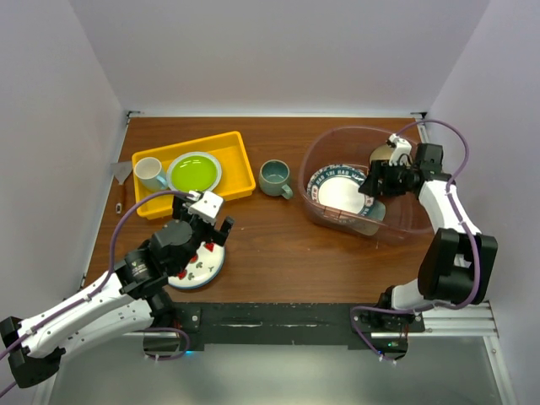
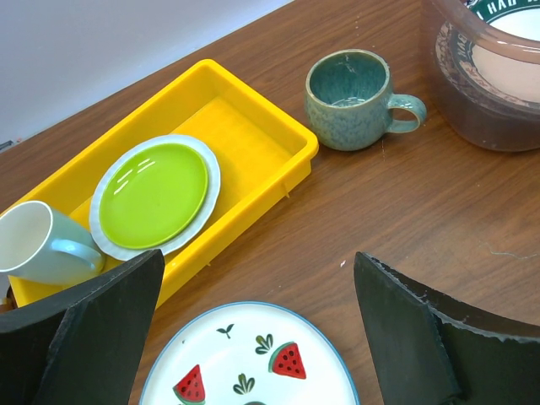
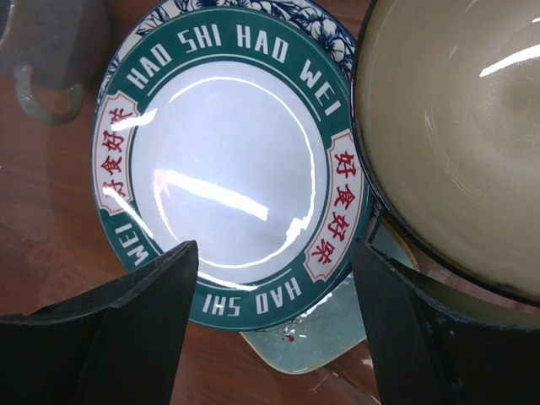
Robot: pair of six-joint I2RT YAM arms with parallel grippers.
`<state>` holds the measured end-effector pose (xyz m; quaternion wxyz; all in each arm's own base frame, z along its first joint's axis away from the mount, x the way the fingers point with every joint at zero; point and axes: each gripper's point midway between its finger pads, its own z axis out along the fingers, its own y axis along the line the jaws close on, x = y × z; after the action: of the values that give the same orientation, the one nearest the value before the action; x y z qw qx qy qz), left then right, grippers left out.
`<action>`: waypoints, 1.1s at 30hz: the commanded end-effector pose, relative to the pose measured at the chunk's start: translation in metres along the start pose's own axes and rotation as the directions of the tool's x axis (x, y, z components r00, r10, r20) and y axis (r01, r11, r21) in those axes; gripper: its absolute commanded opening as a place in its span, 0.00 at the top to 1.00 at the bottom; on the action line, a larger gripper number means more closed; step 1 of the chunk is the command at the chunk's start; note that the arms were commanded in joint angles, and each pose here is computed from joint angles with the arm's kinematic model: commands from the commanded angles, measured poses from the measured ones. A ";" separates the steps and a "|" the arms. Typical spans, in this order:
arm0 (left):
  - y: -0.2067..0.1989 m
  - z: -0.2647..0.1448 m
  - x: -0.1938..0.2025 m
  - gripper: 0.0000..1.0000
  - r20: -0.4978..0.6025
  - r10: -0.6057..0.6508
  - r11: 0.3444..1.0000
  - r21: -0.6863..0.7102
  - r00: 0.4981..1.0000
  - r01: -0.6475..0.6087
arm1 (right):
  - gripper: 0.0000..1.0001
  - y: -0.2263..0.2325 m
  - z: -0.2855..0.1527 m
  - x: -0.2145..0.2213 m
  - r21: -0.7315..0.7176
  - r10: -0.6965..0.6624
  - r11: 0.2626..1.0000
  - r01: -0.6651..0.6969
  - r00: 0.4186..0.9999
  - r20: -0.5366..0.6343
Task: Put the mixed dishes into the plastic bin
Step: Place the plate in the plastic bin.
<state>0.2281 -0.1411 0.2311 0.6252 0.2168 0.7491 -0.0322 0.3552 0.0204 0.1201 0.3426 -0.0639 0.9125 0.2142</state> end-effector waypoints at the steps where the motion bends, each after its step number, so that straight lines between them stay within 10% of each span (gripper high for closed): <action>1: 0.000 0.002 -0.005 0.00 0.028 -0.027 1.000 -0.004 0.999 0.027 | 0.21 0.020 -0.026 -0.031 -0.027 -0.123 0.992 0.127 0.987 0.103; 21: 0.002 0.008 0.000 0.00 0.001 -0.043 0.999 -0.020 0.999 0.043 | 0.18 0.084 -0.080 -0.051 -0.210 -0.245 0.923 0.322 0.913 0.325; 33: 0.002 0.003 0.006 0.00 -0.027 -0.317 0.946 -0.084 0.948 0.314 | 0.16 0.095 -0.089 -0.052 -0.232 -0.255 0.906 0.354 0.895 0.367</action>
<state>0.2298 -0.1417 0.2206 0.6114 0.1568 0.7730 -0.0641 0.3182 0.0612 0.2348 0.4844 -0.1987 0.8002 0.2927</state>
